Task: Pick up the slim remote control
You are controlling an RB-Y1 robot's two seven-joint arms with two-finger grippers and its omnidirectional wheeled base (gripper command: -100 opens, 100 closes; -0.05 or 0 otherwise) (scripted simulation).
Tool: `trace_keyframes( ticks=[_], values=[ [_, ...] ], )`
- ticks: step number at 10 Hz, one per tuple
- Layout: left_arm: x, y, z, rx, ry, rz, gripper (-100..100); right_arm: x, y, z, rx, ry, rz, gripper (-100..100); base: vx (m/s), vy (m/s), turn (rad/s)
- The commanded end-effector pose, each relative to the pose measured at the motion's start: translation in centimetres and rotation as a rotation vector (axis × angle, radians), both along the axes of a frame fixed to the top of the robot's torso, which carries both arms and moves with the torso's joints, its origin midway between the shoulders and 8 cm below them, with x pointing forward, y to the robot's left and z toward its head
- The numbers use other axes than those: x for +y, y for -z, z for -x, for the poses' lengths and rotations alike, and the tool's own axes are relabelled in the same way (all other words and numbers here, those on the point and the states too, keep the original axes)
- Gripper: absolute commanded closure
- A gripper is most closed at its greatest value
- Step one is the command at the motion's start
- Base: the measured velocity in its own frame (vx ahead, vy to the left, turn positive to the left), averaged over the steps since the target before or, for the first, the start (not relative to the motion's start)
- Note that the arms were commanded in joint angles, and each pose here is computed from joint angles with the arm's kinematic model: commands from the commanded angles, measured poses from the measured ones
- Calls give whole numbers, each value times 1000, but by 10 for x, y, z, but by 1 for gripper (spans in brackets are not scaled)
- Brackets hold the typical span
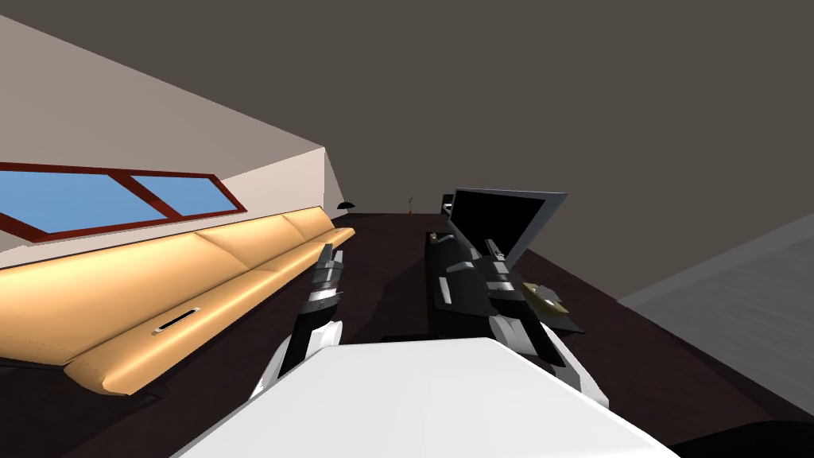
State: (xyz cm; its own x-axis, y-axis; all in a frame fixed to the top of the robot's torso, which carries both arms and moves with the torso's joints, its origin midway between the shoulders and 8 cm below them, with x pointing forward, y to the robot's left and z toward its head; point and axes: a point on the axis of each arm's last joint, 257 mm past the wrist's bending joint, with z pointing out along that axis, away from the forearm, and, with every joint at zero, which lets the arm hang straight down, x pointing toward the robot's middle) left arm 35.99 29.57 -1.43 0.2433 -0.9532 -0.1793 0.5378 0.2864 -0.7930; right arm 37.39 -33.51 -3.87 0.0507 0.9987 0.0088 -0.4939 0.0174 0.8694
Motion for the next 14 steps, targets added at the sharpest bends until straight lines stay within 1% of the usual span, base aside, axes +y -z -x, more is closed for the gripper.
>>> trace_keyframes(
  ticks=[1, 3, 4, 5, 6, 7, 9, 10, 11, 12, 13, 14],
  values=[
    [0, 0, 0, 0, 0, 0, 0, -13, 15, -7, 56, 5, -10, -100, 14, 93, -9],
    [0, 0, 0, 0, 0, 0, 0, -37, 36, -18, 141, 20, -37, -100, 69, 180, -22],
    [0, 0, 0, 0, 0, 0, 0, -37, 38, -18, 150, 22, -39, -100, 39, 100, -118],
    [0, 0, 0, 0, 0, 0, 0, -51, 51, -23, 198, 34, -59, -100, 22, 86, -42],
    [0, 0, 0, 0, 0, 0, 0, -64, 60, -25, 231, 44, -80, -100, 42, 114, -59],
    [0, 0, 0, 0, 0, 0, 0, -66, 65, -26, 250, 49, -84, -100, 42, 87, 14],
    [0, 0, 0, 0, 0, 0, 0, -95, 91, -29, 337, 82, -140, -100, 136, 170, 52],
    [0, 0, 0, 0, 0, 0, 0, -97, 96, -29, 355, 86, -144, -100, 138, 107, -42],
    [0, 0, 0, 0, 0, 0, 0, -112, 110, -28, 397, 105, -177, -100, 115, 57, -23],
    [0, 0, 0, 0, 0, 0, 0, -113, 113, -28, 409, 108, -179, -100, 77, 45, -8],
    [0, 0, 0, 0, 0, 0, 0, -128, 128, -26, 454, 129, -217, -100, 84, 64, -21],
    [0, 0, 0, 0, 0, 0, 0, -129, 131, -26, 465, 132, -220, -100, 73, 51, -21]
  ],
)
